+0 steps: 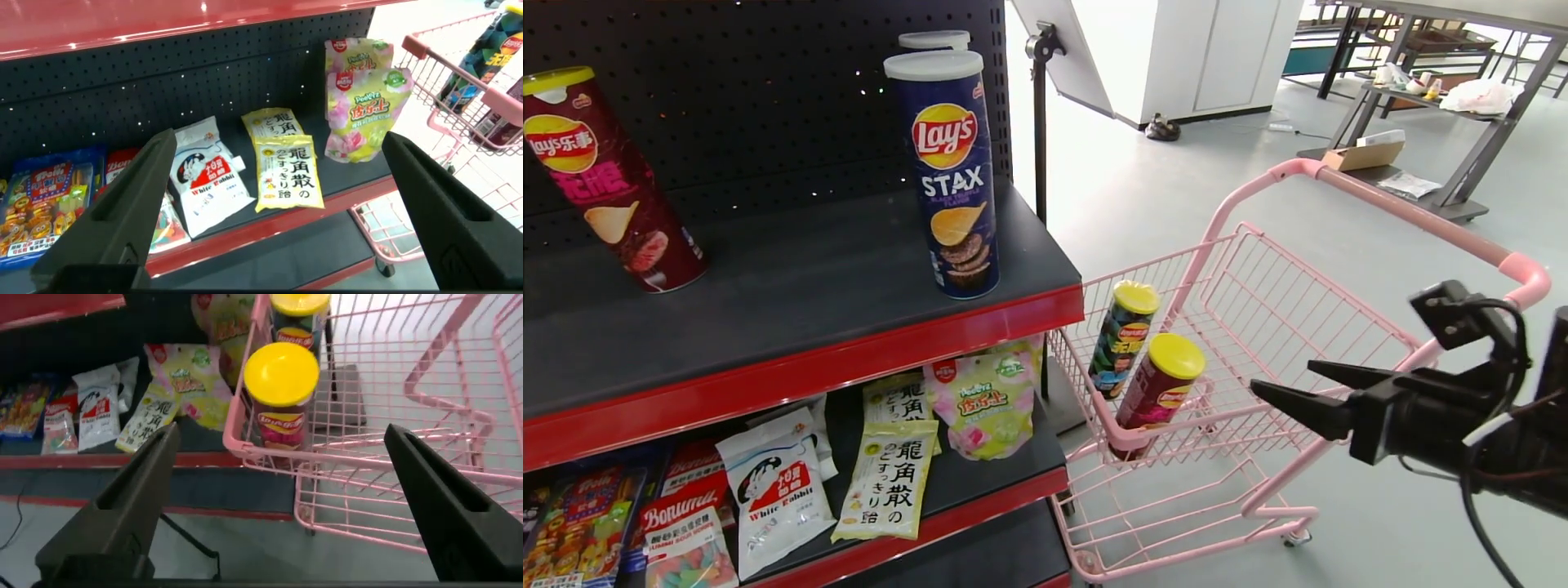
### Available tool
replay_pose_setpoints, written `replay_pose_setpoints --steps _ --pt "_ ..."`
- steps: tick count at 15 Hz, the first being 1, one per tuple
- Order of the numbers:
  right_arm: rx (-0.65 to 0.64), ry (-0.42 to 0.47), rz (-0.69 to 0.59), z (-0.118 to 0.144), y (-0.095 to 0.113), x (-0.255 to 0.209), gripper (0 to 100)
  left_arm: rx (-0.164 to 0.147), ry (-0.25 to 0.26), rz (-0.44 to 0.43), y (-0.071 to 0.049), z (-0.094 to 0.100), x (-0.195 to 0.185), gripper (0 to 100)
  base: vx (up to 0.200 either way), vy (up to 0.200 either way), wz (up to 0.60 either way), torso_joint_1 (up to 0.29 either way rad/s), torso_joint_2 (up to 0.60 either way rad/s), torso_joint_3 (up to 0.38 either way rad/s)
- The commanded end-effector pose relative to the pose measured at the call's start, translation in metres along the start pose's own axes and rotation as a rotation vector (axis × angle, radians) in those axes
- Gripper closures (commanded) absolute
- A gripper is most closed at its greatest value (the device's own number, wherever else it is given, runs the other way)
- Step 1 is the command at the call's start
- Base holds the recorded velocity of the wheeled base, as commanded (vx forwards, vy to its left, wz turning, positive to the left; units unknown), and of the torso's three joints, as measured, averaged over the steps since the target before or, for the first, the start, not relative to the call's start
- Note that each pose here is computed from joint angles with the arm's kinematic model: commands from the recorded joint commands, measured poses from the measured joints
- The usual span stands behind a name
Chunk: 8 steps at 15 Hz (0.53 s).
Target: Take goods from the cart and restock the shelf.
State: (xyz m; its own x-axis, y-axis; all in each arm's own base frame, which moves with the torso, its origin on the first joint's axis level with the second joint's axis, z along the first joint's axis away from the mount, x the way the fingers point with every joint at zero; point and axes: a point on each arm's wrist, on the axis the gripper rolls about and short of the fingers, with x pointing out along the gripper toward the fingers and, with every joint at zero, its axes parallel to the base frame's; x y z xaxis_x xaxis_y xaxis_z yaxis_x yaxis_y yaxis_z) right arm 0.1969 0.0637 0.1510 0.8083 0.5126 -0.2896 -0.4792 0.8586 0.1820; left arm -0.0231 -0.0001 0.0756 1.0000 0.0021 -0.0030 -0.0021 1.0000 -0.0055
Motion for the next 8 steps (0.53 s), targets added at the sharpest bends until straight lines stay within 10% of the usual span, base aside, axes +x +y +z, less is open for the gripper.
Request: replay_pose_setpoints --steps 1,8 --pt "0.009 0.135 0.054 -0.024 0.005 0.033 0 -0.001 0.002 0.001 0.0 0.0 0.0 0 0.0 0.0 0.0 0.0 0.0 0.0" --pt "-0.004 0.157 0.059 -0.037 -0.001 0.073 0 -0.001 0.002 0.001 0.0 0.0 0.0 0 0.0 0.0 0.0 0.0 0.0 0.0"
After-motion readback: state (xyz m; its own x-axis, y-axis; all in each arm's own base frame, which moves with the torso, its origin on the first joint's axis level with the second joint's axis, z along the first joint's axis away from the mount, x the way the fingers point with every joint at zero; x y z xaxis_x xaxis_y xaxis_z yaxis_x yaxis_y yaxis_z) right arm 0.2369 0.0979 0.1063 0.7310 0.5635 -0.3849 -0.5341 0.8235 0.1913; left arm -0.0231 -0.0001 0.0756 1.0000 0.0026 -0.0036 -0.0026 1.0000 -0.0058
